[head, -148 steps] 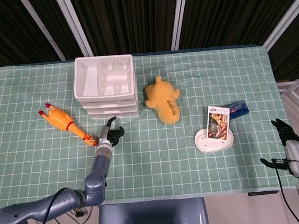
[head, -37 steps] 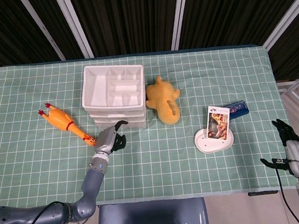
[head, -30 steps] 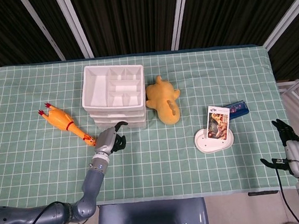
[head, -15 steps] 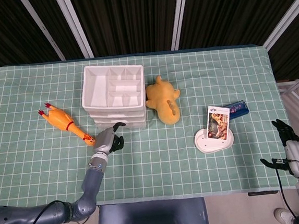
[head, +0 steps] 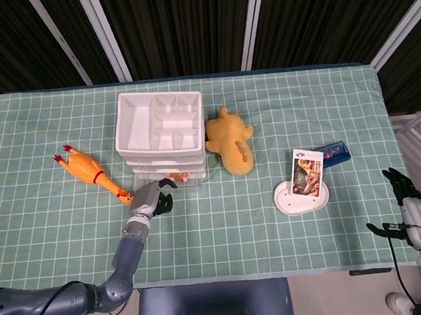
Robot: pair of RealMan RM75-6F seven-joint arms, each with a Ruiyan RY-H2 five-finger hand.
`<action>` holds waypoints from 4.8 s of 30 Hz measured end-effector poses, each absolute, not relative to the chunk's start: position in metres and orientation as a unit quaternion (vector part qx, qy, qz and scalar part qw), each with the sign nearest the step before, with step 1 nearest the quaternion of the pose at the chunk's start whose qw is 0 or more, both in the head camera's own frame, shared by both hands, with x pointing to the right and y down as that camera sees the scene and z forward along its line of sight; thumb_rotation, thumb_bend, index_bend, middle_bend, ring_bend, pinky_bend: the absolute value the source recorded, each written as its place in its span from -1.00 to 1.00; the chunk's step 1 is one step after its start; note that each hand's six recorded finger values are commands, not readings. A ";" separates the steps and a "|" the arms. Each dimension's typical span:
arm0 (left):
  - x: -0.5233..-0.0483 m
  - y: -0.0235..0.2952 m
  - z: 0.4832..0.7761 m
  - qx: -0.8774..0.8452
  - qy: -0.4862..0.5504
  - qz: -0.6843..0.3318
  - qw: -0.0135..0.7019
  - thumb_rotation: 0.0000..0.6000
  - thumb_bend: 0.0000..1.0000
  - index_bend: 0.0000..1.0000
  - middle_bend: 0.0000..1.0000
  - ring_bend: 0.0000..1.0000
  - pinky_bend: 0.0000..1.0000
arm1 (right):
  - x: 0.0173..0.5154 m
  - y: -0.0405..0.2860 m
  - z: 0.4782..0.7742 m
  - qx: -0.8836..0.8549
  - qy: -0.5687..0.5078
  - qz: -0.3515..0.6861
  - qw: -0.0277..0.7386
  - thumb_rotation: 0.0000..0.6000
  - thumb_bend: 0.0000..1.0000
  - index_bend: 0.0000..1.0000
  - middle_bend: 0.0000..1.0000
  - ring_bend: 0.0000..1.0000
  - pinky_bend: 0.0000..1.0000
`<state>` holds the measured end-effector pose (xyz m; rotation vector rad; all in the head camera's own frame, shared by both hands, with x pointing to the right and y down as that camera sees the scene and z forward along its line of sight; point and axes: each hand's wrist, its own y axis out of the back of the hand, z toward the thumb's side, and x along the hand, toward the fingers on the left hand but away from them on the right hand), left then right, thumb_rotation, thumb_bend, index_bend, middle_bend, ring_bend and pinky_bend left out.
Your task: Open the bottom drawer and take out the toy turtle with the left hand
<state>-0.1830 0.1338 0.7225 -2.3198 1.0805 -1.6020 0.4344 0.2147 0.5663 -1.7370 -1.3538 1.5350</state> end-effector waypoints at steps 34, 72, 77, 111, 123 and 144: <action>-0.217 0.171 0.686 -0.782 0.276 -0.554 0.070 1.00 -0.38 -0.40 0.98 1.00 1.00 | 0.434 0.215 0.566 -0.630 -0.490 0.557 0.227 1.00 -0.83 -1.00 -1.00 -1.00 -0.63; -0.186 0.118 0.712 -0.730 0.234 -0.600 0.228 1.00 -0.34 -0.22 1.00 1.00 1.00 | 0.434 0.215 0.567 -0.632 -0.492 0.556 0.221 1.00 -0.83 -1.00 -1.00 -1.00 -0.63; -0.184 0.118 0.714 -0.727 0.231 -0.602 0.237 1.00 -0.33 -0.23 1.00 1.00 1.00 | 0.434 0.215 0.567 -0.632 -0.492 0.557 0.220 1.00 -0.83 -1.00 -1.00 -1.00 -0.63; -0.184 0.124 0.732 -0.685 0.194 -0.619 0.333 1.00 -0.32 -0.18 1.00 1.00 1.00 | 0.434 0.214 0.567 -0.632 -0.494 0.556 0.217 1.00 -0.82 -1.00 -1.00 -1.00 -0.63; -0.175 0.124 0.737 -0.686 0.192 -0.614 0.341 1.00 -0.20 0.03 1.00 1.00 1.00 | 0.435 0.214 0.567 -0.633 -0.495 0.556 0.214 1.00 -0.81 -1.00 -1.00 -1.00 -0.63; -0.165 0.118 0.711 -0.695 0.219 -0.577 0.370 1.00 -0.09 0.17 1.00 1.00 1.00 | 0.434 0.214 0.567 -0.633 -0.495 0.555 0.215 1.00 -0.80 -1.00 -1.00 -1.00 -0.63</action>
